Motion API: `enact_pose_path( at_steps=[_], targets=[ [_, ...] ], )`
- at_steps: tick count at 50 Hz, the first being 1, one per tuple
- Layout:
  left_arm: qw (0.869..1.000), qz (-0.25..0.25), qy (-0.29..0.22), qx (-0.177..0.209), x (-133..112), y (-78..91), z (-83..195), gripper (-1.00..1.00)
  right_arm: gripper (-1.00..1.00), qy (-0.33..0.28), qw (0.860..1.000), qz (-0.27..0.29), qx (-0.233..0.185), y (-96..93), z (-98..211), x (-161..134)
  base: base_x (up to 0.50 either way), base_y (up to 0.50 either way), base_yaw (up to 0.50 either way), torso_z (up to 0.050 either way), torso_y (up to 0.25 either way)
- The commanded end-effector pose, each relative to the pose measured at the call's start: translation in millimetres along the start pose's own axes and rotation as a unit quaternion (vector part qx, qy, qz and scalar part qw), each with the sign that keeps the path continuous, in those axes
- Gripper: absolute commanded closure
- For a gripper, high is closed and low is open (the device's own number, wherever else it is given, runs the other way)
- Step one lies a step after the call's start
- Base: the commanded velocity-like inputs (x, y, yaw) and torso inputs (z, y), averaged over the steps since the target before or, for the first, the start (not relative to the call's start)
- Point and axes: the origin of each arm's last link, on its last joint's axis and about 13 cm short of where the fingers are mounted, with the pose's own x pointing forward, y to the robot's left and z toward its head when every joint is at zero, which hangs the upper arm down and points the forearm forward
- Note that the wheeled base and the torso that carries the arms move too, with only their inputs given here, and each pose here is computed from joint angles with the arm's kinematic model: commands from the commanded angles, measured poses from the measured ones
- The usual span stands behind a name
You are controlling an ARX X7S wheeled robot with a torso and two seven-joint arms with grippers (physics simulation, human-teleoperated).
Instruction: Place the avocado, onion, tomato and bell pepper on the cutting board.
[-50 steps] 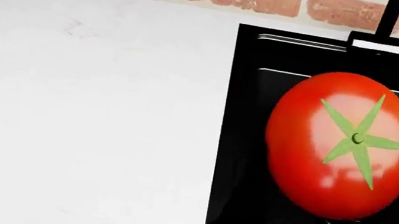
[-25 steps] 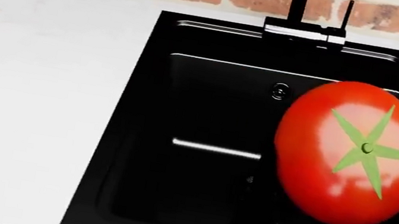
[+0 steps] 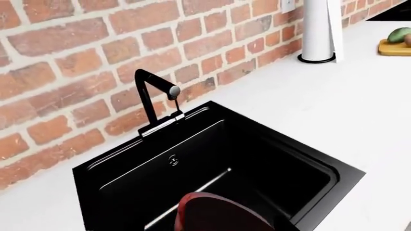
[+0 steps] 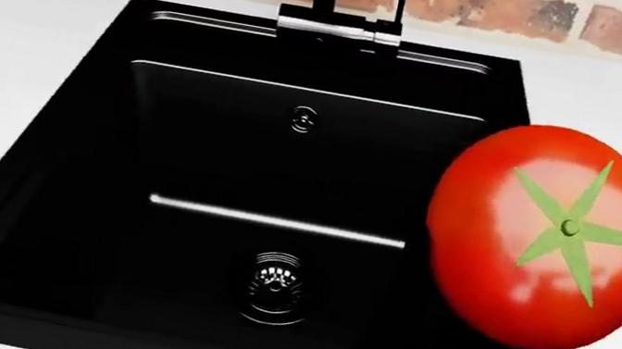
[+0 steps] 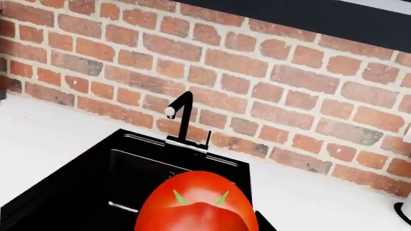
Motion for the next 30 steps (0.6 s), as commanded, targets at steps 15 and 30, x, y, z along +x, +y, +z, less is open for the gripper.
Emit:
enact_pose_path(
  at_steps=[15,30],
  targets=[
    [1.000,-0.002,-0.025,0.007,-3.6,-1.3,11.4,1.00,1.00,-0.027,0.999,0.021,-0.008,-1.5,1.1,-4.3,0.00,-0.48,0.00,0.000,0.001],
    [1.000,-0.003,-0.028,0.009,-4.6,-0.6,12.6,1.00,1.00,-0.029,0.999,0.021,-0.013,-2.1,5.2,-4.9,0.00,-0.48,0.00,0.001,0.000]
  ],
)
